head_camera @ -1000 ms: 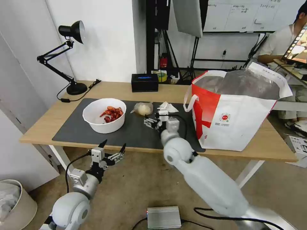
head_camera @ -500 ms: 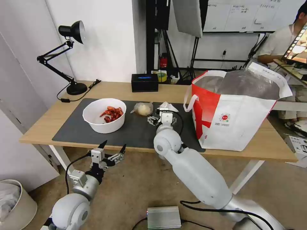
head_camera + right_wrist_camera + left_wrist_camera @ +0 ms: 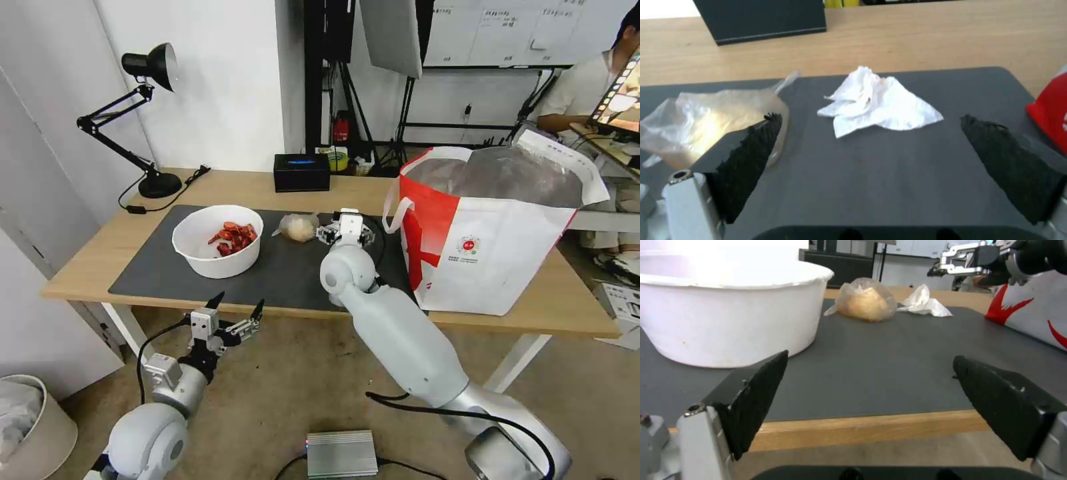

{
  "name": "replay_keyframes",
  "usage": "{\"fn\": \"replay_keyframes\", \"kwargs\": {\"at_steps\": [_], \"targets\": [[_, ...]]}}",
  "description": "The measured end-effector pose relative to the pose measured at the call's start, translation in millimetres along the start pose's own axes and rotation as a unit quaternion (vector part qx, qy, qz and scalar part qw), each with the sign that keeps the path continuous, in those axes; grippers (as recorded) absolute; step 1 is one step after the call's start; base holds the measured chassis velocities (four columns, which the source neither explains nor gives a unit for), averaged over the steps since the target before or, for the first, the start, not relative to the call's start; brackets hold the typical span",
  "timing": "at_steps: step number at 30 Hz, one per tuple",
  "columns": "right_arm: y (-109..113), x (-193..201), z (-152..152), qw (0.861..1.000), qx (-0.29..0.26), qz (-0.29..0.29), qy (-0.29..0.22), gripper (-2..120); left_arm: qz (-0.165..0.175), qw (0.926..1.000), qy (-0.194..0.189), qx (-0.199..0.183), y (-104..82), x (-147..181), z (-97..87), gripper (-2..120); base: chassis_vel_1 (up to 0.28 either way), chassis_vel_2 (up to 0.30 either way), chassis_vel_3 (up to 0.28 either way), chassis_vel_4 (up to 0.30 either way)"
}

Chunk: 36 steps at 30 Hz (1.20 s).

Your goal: Pick up the trash from the table and place it into the takeout bag.

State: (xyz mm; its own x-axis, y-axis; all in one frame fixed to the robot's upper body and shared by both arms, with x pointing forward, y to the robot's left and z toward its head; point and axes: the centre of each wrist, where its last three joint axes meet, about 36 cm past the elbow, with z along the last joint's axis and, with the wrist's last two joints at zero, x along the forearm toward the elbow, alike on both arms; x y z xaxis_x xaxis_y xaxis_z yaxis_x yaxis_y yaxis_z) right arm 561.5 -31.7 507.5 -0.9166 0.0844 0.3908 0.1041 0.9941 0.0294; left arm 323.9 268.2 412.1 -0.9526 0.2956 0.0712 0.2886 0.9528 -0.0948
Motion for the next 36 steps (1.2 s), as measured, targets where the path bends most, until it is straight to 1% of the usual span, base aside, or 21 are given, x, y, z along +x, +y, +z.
{"fn": "replay_keyframes", "kwargs": {"at_steps": [6,12,15,20,27,29,31,36], "targets": [[3,-17,-15,1.000,0.001,0.007,0.000,100,0.001,1.0000,-0.002,0.001,-0.4,-1,-0.8,100,0.000,0.000,0.000,0.000],[0,-32,-24,1.000,0.007,0.016,0.006,100,0.002,1.0000,-0.001,0.002,-1.2,-1,-0.2,100,0.000,0.000,0.000,0.000],[-4,-44,-29,1.000,0.009,0.021,0.011,100,0.001,1.0000,-0.002,-0.002,1.8,-2,-2.4,100,0.000,0.000,0.000,0.000],[-7,-51,-32,1.000,0.012,0.023,0.013,100,0.000,1.0000,-0.004,-0.001,5.0,-2,-5.3,100,0.000,0.000,0.000,0.000],[-11,-64,-38,0.999,0.019,0.020,0.019,100,-0.004,0.9999,-0.006,-0.015,17.0,-2,-12.2,100,0.000,0.000,0.000,0.000],[-11,-69,-43,0.999,0.024,0.017,0.024,100,-0.004,0.9998,-0.005,-0.020,21.2,-1,-13.9,100,0.000,0.000,0.000,0.000],[-12,-70,-45,0.999,0.025,0.016,0.025,100,-0.004,0.9998,-0.005,-0.021,21.7,-1,-14.4,100,0.000,0.000,0.000,0.000],[-20,-81,-62,0.999,0.027,-0.003,0.040,100,-0.001,0.9997,-0.007,-0.024,22.4,0,-17.7,100,0.000,0.000,0.000,0.000]]}}
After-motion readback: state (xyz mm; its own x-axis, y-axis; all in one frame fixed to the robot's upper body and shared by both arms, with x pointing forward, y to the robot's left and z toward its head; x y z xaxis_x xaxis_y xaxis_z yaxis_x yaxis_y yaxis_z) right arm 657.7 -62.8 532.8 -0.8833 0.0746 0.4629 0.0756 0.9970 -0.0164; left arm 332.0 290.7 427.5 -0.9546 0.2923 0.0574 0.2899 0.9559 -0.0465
